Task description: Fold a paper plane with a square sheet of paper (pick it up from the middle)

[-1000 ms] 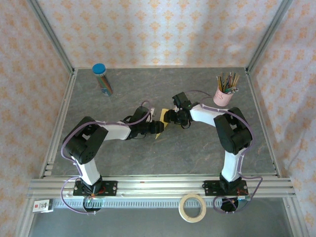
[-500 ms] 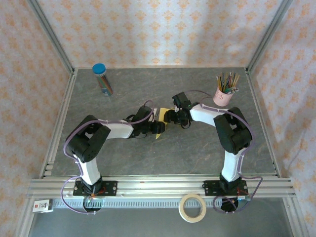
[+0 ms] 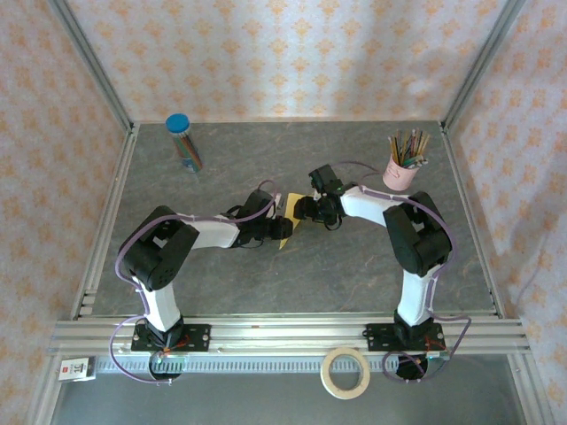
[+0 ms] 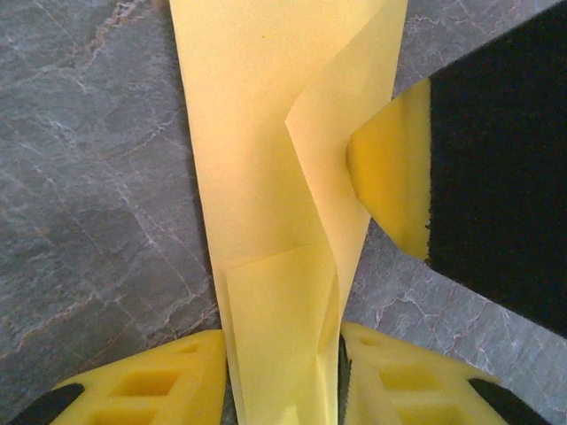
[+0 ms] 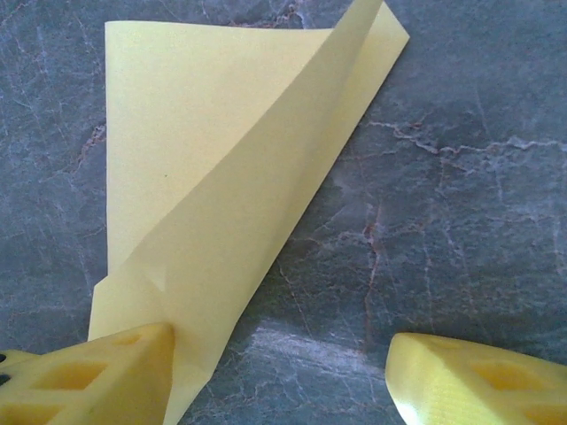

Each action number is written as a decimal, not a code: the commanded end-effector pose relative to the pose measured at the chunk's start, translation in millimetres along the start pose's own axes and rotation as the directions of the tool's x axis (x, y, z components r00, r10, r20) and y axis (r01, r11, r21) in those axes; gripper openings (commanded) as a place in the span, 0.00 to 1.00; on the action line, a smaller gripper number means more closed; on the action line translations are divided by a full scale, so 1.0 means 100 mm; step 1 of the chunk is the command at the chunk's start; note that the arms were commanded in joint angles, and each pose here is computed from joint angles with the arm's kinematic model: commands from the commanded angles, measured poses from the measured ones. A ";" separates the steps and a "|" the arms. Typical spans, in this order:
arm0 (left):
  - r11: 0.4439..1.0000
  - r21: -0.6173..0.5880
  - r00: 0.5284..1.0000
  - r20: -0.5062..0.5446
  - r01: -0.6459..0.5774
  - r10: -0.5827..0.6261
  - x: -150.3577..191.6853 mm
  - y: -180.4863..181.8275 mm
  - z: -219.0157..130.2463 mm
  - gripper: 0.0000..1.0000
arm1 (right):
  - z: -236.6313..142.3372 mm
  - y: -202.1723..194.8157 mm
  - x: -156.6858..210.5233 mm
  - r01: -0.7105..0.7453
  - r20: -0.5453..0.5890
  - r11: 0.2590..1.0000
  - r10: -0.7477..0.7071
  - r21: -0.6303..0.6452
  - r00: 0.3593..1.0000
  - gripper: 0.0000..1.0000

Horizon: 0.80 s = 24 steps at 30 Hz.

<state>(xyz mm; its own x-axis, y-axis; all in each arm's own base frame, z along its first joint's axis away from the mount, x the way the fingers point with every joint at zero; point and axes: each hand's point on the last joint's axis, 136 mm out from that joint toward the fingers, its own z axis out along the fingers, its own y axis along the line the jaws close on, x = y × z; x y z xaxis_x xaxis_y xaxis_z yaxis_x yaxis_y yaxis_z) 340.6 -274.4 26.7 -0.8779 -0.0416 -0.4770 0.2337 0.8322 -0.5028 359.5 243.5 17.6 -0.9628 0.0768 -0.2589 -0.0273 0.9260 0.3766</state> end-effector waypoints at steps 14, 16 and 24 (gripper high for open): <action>0.999 -0.010 0.998 -0.050 0.034 -0.034 0.19 0.15 0.06 0.23 | -0.39 0.41 -0.35 0.099 0.166 0.962 -0.058 -0.253 0.984 0.67; 0.999 0.004 0.998 -0.046 0.040 -0.040 0.18 0.14 0.06 0.22 | -0.43 0.43 -0.31 0.108 0.168 0.955 -0.062 -0.277 0.984 0.67; 0.998 0.029 0.997 -0.055 0.052 -0.050 0.18 0.13 0.07 0.19 | -0.22 0.31 -0.21 0.138 0.104 0.966 -0.117 -0.218 0.988 0.67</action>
<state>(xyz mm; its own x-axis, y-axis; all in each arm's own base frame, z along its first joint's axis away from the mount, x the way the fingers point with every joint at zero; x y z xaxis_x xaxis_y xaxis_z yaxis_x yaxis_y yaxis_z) 342.6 -268.2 23.2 -0.8835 -0.0670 -0.4636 0.2170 0.8186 -0.5318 368.8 258.2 56.0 -0.9259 0.0465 -0.3748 -0.1771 0.8231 0.5396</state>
